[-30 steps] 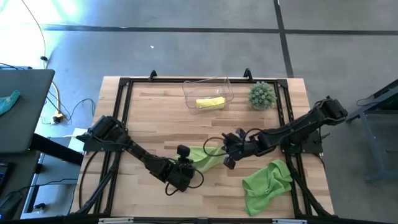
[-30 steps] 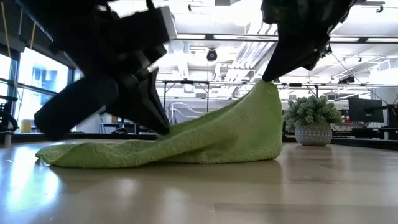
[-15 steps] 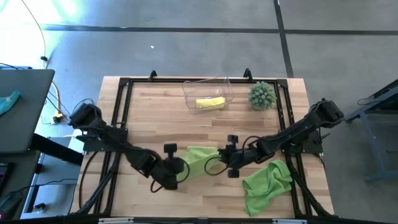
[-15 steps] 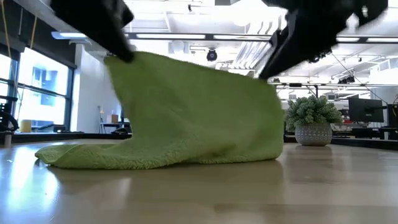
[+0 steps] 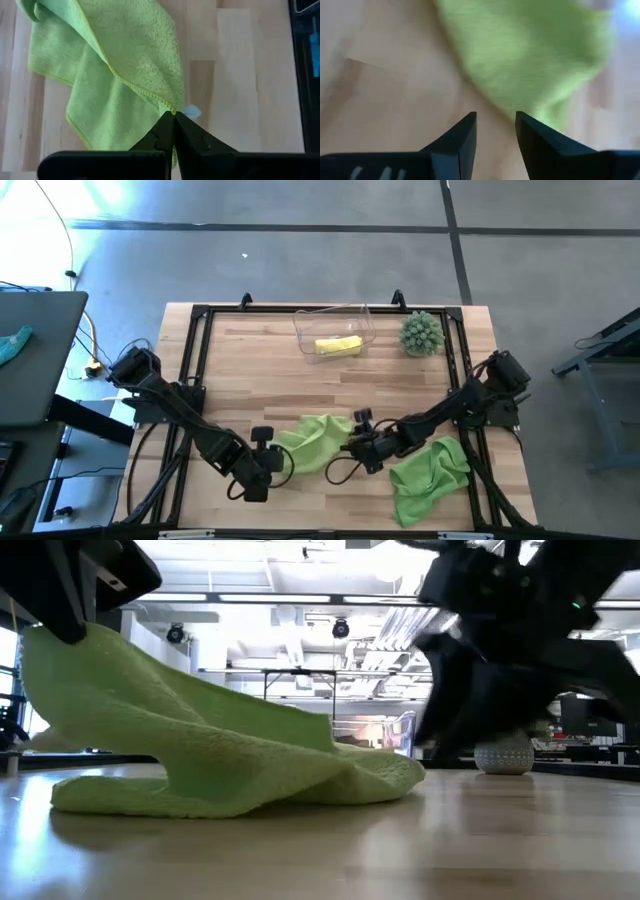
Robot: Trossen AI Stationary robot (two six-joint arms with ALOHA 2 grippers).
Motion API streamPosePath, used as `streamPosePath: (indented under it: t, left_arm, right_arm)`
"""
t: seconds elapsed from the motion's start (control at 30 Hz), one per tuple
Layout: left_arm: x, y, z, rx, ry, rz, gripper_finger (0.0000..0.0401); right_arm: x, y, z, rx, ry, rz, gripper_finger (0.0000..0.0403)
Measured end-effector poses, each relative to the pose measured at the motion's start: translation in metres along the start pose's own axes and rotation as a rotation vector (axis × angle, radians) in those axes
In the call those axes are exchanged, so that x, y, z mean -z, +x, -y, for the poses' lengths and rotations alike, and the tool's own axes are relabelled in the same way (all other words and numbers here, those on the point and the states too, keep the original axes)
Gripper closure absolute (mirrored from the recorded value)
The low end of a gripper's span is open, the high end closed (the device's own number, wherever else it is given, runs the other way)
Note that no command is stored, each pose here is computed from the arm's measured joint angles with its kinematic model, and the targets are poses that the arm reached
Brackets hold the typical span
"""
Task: Roll microfiber towels into tight, uniform cylinder then place into a basket
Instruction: Fold the light green microfiber towel
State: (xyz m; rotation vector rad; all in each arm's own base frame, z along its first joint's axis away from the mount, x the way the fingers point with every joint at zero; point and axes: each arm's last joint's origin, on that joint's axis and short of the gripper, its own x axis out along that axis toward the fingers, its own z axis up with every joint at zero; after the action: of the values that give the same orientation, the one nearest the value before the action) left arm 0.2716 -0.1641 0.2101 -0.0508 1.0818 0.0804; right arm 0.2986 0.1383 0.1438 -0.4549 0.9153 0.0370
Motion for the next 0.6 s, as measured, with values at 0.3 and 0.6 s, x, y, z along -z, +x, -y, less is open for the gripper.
streamPosePath:
  t: [0.3,0.6]
  left_arm:
    - [0.0,-0.001,0.004,-0.021,-0.063,0.044,0.0401]
    - [-0.001,-0.001,0.004,-0.031,-0.078,0.069,0.0401]
  right_arm:
    - [-0.02,-0.005,0.032,0.143,-0.398,0.139,0.0275]
    - [-0.032,0.007,0.061,-0.045,-0.438,0.257,0.0275]
